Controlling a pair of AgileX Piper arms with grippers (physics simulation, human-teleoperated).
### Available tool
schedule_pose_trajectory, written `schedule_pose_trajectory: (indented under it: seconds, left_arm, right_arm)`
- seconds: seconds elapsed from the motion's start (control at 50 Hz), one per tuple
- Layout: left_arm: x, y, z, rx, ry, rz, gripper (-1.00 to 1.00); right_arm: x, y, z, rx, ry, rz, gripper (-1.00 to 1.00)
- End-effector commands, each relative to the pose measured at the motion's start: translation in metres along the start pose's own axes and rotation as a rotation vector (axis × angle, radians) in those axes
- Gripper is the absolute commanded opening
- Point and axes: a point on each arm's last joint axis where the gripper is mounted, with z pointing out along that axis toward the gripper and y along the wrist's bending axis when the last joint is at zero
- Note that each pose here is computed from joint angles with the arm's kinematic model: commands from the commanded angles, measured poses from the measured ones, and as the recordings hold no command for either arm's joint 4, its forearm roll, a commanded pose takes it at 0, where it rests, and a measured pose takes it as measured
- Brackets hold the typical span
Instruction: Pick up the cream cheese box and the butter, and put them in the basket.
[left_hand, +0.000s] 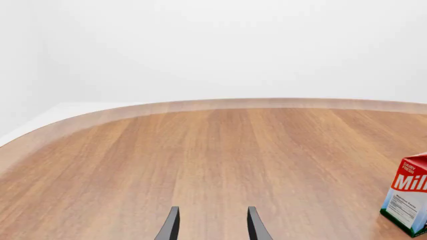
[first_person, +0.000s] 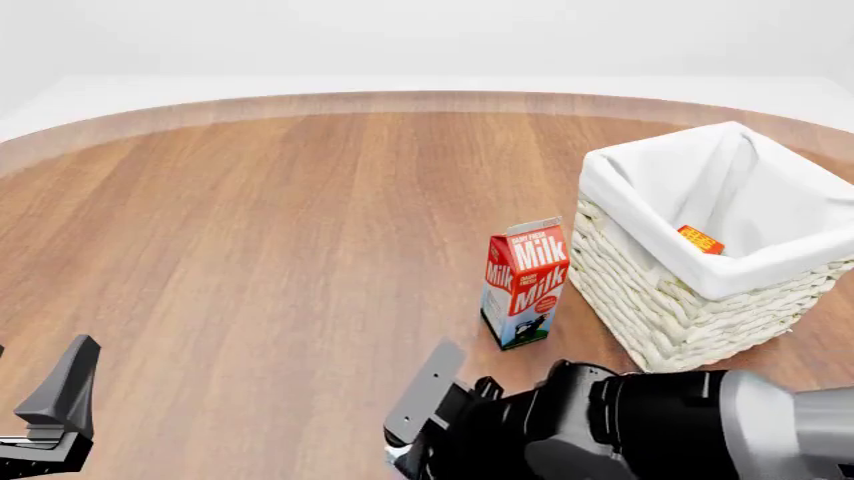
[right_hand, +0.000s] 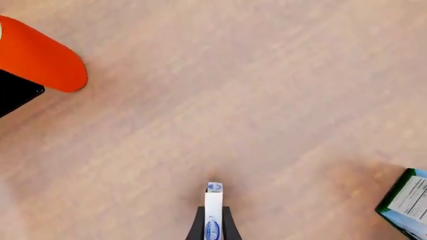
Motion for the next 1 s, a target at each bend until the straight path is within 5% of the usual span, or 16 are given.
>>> schedule_pose_trajectory:
  seconds: [0.02,0.54,1.0]
  left_arm:
    - [0.000,0.000,0.000,0.000,0.000,0.000,1.00]
    - [0.000,0.000,0.000,0.000,0.000,0.000,1.00]
    - [0.000,0.000,0.000,0.000,0.000,0.000,1.00]
  right_arm:
    - [-0.009,-0.004,-0.021,0.008,-0.039,-0.010,-1.00]
    - [-0.030,-0.013,-0.074,0.033,-0.148,-0.048,-1.00]
    - [-0.052,-0.036,-0.181,0.127,-0.368,-0.022,-1.00]
